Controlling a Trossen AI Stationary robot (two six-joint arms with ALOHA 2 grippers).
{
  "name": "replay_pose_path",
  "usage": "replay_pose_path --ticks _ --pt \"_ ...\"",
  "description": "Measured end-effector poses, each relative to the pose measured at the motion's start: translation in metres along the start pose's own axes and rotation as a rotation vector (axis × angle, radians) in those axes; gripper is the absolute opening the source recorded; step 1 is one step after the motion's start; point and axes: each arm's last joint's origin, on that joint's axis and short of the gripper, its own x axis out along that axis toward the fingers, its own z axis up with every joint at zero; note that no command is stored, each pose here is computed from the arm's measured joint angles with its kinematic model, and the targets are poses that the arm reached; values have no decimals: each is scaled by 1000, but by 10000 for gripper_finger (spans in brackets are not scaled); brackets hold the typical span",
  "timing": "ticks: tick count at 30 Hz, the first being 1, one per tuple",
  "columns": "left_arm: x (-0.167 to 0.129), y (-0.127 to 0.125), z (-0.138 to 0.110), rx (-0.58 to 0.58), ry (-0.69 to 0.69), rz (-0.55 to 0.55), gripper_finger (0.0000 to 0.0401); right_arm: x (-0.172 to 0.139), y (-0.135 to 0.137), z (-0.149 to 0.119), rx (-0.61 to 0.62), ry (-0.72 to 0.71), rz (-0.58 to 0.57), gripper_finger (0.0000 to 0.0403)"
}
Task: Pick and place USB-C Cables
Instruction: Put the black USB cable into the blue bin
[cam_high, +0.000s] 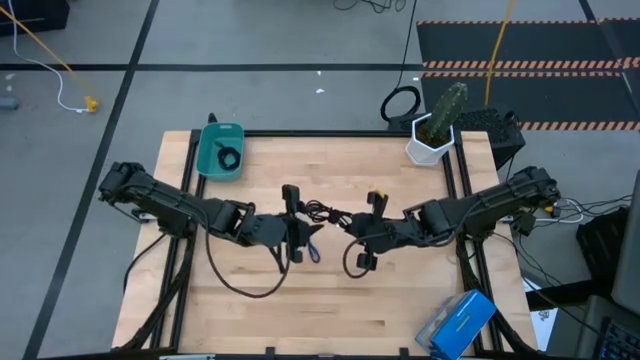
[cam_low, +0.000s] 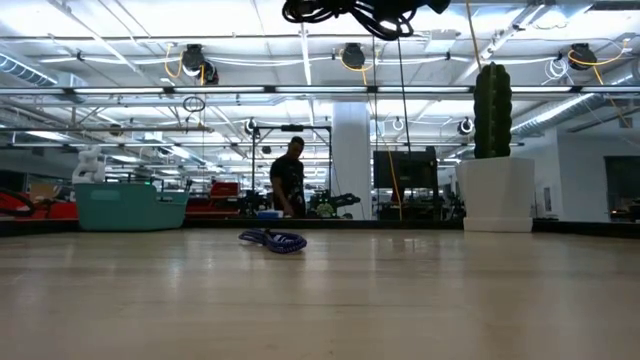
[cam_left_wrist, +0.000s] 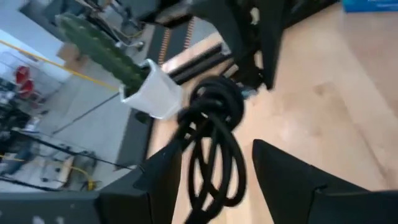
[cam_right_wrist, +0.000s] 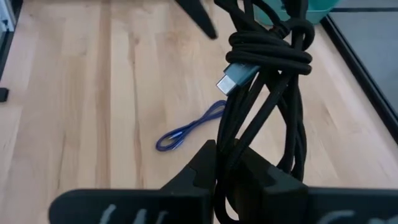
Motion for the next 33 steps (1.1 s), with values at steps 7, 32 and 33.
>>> replay_pose_path --ticks 7,32,33 --pt "12 1 -3 78 21 38 172 0 0 0 2 -3 1 18" --pt "14 3 -4 100 24 43 42 -5 13 0 2 -37 43 115" --pt "13 2 -3 102 24 40 38 -6 13 -1 -1 -33 42 124"
